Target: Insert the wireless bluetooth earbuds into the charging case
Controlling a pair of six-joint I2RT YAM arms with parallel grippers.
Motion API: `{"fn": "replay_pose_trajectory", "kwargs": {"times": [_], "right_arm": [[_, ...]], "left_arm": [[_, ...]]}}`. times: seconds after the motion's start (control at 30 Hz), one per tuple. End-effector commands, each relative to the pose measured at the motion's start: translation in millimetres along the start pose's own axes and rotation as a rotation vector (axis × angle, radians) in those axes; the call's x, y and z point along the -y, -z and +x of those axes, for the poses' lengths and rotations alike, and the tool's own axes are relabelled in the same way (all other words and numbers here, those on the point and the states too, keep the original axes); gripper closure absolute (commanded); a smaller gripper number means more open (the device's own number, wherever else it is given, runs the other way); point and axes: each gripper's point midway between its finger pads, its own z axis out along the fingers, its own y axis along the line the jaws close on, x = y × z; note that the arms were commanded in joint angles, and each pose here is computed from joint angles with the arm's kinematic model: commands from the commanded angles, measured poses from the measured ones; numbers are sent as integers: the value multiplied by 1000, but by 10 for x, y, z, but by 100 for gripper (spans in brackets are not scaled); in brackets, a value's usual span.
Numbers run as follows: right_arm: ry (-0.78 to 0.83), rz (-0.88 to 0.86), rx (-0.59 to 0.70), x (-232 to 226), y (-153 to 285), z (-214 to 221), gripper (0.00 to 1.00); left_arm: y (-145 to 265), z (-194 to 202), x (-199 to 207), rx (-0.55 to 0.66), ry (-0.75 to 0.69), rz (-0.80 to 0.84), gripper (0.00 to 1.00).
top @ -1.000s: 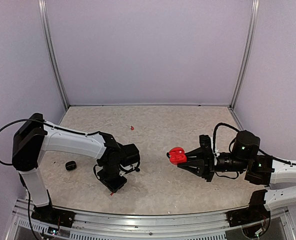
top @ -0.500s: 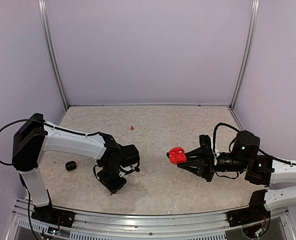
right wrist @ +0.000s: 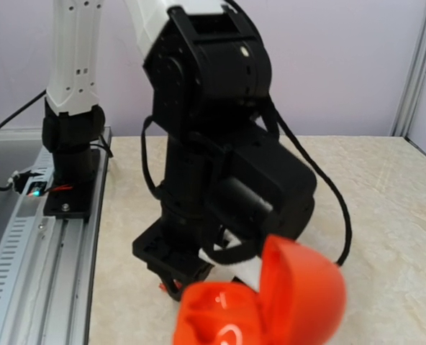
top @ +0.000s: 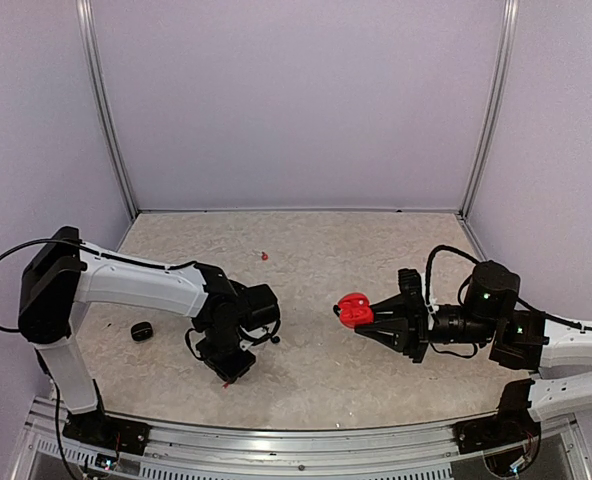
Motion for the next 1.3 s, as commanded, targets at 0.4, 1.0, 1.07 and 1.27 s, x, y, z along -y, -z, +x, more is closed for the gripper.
{"fn": "replay_pose_trajectory", "kwargs": {"times": [0.4, 1.0, 1.07, 1.27], "right_arm": [[92, 152, 99, 239, 61, -192, 100], [403, 251, 326, 329, 20, -527, 99], [398, 274, 331, 375, 0, -571, 99], [334, 283, 310, 424, -103, -586, 99]], "left_arm": [[2076, -1069, -38, 847, 105, 89, 84], [3797, -684, 547, 1652, -60, 390, 85], [3850, -678, 635, 1685, -73, 417, 86], [3888, -758, 888, 1702, -121, 470, 87]]}}
